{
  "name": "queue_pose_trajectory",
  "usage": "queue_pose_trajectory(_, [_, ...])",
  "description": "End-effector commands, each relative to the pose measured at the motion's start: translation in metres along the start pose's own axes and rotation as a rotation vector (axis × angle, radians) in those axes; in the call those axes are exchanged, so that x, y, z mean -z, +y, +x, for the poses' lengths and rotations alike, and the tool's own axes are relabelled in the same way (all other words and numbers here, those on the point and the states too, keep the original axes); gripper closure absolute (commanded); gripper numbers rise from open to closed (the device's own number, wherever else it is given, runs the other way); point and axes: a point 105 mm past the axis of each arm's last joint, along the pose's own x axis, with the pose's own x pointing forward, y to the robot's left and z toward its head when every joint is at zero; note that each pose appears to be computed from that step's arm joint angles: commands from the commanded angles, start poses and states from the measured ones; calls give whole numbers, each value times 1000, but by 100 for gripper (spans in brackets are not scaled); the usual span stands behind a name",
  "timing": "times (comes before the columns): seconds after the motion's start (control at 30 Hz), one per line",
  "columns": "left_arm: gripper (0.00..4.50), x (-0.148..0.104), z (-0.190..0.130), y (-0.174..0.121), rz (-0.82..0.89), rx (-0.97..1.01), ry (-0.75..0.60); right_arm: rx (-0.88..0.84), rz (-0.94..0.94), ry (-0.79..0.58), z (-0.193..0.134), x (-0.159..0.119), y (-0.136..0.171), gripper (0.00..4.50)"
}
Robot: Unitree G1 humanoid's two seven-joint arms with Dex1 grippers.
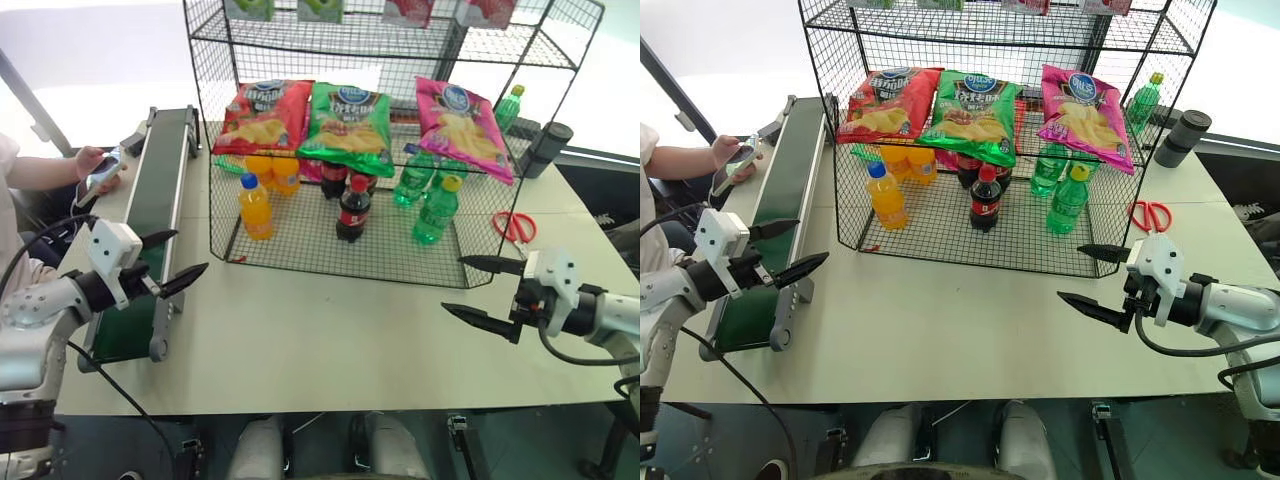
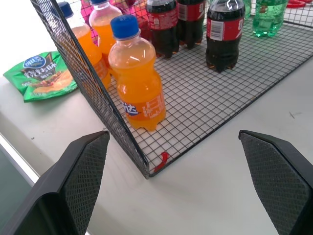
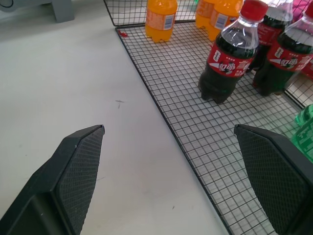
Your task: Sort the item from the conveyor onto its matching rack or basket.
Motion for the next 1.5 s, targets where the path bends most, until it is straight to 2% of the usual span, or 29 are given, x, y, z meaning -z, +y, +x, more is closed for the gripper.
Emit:
queue_pose_trajectory(0.03, [0,-7,-1,2,42,0,-13,9,-25,-15,-2,-4,0,8])
queue_pose_trajectory(0.8, [0,-10,24,1,61,65,-45,47,-48,6,-5,2,4,8])
queue_pose_trajectory(1.5, [0,-4,26,-5,45,55,-65,44,-68,17,-2,1,-1,8])
